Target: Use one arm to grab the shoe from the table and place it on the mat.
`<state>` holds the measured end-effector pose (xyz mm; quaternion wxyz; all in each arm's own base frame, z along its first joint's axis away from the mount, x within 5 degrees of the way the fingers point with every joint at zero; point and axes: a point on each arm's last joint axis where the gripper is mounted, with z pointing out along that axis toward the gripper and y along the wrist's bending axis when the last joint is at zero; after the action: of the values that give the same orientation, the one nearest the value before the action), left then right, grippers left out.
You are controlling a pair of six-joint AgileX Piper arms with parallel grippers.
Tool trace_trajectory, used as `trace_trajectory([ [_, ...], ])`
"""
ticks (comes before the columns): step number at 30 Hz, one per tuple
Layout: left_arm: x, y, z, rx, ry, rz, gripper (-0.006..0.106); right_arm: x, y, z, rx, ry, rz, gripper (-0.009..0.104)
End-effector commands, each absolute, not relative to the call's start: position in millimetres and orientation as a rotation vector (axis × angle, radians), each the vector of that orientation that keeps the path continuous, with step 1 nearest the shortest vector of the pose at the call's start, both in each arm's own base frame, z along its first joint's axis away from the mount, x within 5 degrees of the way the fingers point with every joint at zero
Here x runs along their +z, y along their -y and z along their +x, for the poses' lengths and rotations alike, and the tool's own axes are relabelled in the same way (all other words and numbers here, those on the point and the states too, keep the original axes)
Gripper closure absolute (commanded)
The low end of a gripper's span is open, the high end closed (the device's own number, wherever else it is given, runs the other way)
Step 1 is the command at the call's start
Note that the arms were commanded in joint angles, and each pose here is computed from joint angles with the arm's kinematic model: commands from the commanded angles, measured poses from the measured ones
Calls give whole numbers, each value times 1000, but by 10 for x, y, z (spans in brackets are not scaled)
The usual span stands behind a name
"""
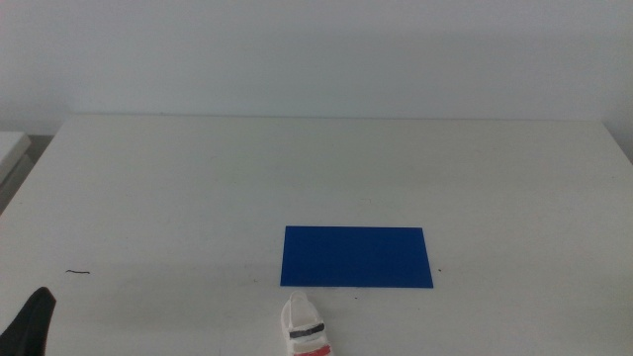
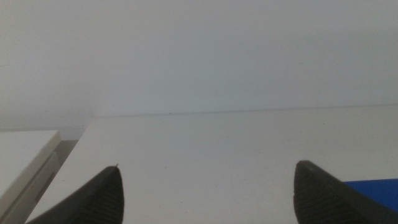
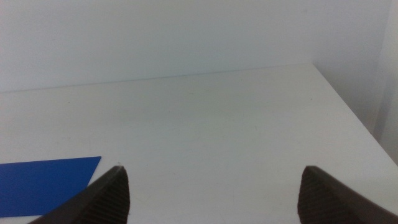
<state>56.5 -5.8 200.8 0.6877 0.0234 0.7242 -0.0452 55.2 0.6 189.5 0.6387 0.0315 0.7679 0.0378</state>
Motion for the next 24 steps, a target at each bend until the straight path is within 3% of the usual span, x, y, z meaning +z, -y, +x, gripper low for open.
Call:
trace_trajectory([
  [1, 2023, 57, 561, -103, -1603, 50, 7, 1895, -5, 551, 78, -1744, 63, 16],
  [4, 2555, 107, 690, -174, -1848, 30, 7, 1895, -5, 551, 78, -1744, 63, 16],
  [7, 3044, 267, 848, -408, -2191, -20, 7, 1895, -5, 551, 78, -1744, 63, 16],
  [10, 3442, 357, 976, -558, -2325, -37, 7, 1895, -5, 551, 78, -1744, 63, 16],
  [14, 3586, 455, 1262, -668, -2480, -129, 7, 1895, -5, 551, 78, -1744, 63, 16],
  [19, 3416, 761, 1582, -695, -2743, -224, 7, 1895, -5, 551, 78, -1744, 63, 16],
  [24, 3192, 1291, 1722, -529, -2857, -293, 7, 1895, -5, 551, 78, -1744, 63, 16],
])
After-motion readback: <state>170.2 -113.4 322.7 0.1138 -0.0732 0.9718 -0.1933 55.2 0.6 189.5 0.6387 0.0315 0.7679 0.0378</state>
